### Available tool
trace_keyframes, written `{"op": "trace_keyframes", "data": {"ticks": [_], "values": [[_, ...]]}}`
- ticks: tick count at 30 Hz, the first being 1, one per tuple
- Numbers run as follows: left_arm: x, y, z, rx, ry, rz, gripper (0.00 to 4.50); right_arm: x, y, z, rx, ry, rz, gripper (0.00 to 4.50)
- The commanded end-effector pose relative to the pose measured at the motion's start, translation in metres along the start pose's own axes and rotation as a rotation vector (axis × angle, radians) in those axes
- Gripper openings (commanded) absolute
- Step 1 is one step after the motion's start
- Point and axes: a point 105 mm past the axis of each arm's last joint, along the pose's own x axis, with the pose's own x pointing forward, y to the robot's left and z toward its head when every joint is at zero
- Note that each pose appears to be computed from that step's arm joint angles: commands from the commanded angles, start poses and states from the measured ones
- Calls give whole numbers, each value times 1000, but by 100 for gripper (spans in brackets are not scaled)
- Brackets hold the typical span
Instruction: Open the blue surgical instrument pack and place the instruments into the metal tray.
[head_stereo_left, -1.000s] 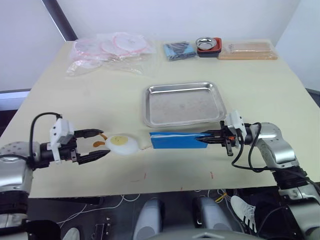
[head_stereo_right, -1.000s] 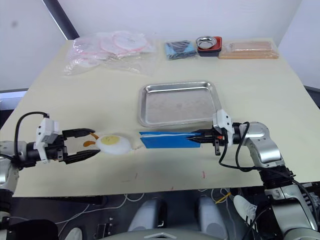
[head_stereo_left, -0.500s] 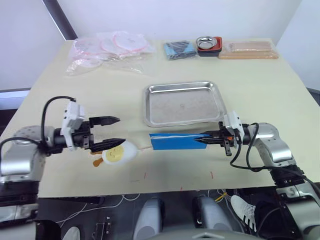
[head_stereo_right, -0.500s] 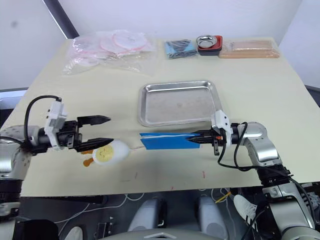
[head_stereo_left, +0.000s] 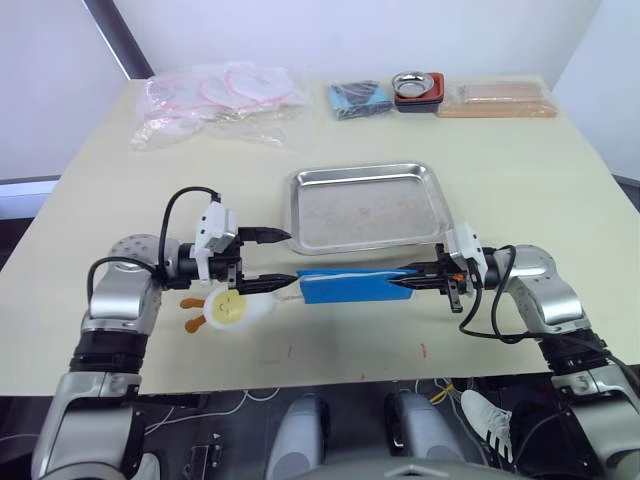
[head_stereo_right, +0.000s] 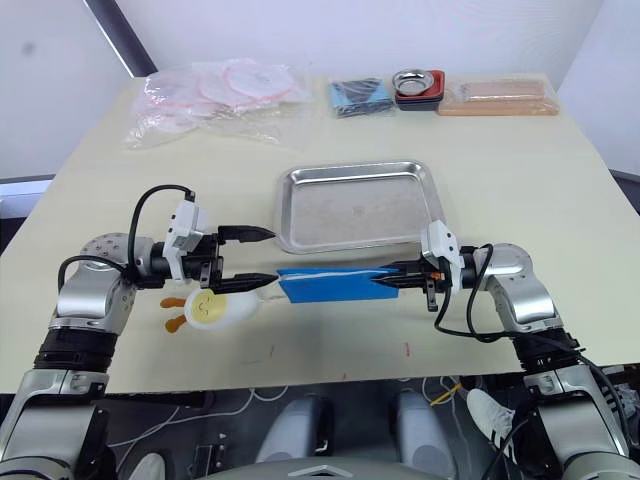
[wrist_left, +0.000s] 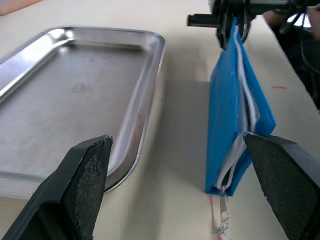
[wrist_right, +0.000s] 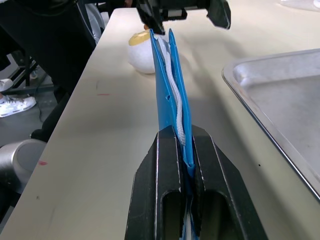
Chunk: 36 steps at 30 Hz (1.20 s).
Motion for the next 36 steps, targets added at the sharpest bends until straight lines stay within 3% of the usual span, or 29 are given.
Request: {"op": "trace_keyframes", "data": {"ticks": [1, 6, 15, 18, 20, 21, 23, 27, 36], "values": [[3, 1, 4, 46, 1, -15, 447, 1, -1, 13, -44, -26, -2, 0], [9, 4, 0, 49, -1, -14, 447, 1, 1, 12, -41, -26, 0, 0], [21, -4, 7, 31, -93, -73, 447, -1, 3, 9, -32, -12, -3, 0], [21, -12, 6, -2, -92, -115, 379, -2, 3, 9, -29, -9, -6, 0], [21, -14, 6, -16, -96, -130, 283, -2, 3, 10, -29, -10, -8, 0], [22, -16, 6, -25, -96, -137, 264, -2, 2, 9, -29, -10, -10, 0], [22, -18, 5, -35, -96, -144, 143, -3, 2, 9, -29, -9, -12, 0], [24, -21, 2, -43, -90, -146, 5, -2, 2, 10, -29, -11, -10, 0], [23, -22, -2, -54, -82, -142, 5, -4, 1, 12, -12, -23, -15, 0]]}}
